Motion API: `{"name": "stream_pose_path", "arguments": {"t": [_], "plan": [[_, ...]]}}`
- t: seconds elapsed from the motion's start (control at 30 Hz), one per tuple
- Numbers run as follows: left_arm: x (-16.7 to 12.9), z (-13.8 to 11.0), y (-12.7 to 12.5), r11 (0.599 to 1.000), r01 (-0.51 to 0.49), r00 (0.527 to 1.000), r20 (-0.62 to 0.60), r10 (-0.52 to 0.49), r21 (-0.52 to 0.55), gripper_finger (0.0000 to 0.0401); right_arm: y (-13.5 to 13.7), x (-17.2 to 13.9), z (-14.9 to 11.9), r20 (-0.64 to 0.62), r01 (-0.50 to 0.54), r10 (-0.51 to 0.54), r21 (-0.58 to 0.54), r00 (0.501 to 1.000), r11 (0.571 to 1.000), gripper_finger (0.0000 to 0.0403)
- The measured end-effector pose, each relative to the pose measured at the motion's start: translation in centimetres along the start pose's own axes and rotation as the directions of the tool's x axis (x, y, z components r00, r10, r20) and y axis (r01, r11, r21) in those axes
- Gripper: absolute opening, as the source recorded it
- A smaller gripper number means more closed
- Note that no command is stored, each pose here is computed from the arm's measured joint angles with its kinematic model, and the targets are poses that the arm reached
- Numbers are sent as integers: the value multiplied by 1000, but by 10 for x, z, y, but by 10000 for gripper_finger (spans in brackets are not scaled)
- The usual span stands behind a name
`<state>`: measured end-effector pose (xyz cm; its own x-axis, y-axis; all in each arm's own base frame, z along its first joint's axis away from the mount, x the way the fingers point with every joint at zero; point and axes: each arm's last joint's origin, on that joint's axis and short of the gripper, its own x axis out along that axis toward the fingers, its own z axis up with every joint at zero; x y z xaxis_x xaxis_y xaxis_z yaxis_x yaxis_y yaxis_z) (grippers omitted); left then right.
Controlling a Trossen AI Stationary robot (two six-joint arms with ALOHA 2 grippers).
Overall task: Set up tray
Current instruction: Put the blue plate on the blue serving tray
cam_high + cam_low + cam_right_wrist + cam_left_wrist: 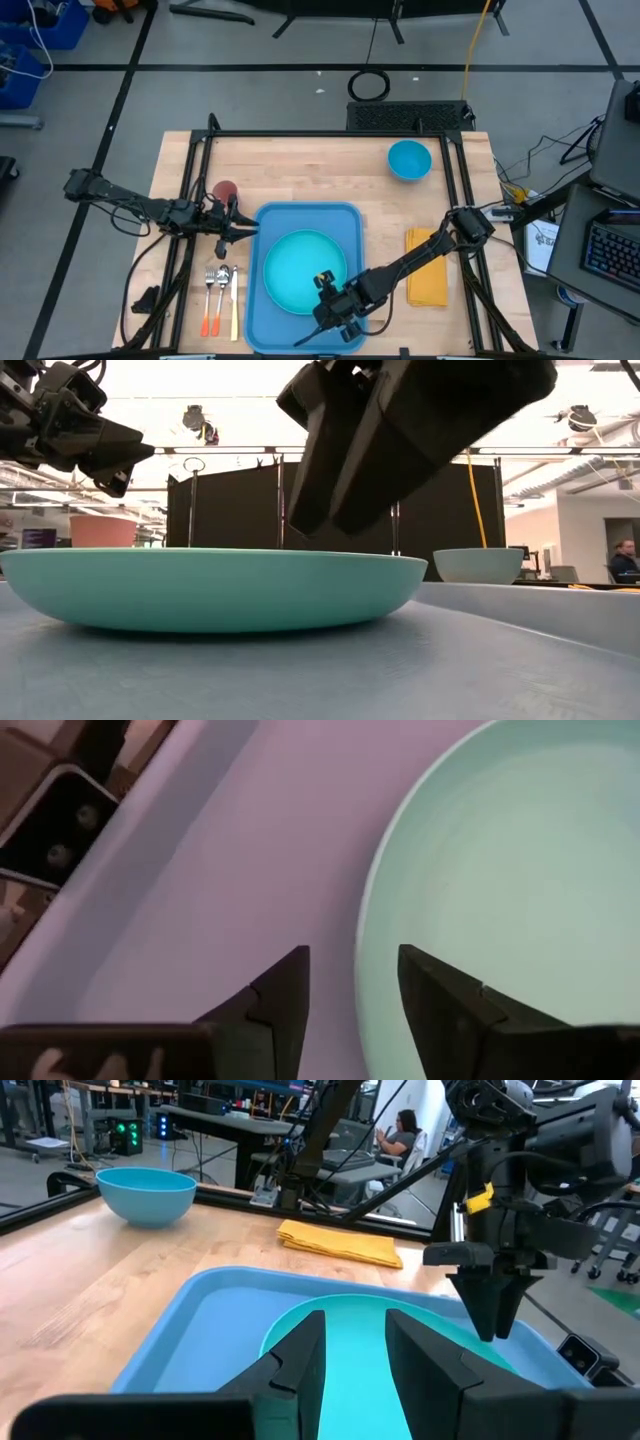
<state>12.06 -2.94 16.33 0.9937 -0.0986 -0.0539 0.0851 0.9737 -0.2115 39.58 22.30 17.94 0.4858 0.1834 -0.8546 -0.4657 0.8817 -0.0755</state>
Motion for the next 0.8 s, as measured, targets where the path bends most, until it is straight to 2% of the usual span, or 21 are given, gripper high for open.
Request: {"name": "stream_pose_path", "arguments": {"t": [0.8], "plan": [[0, -1, 0, 1000, -2, 1000, -6, 2, -2, 111, -3, 0, 1, 11, 3, -3, -2, 1000, 1000, 140]]}}
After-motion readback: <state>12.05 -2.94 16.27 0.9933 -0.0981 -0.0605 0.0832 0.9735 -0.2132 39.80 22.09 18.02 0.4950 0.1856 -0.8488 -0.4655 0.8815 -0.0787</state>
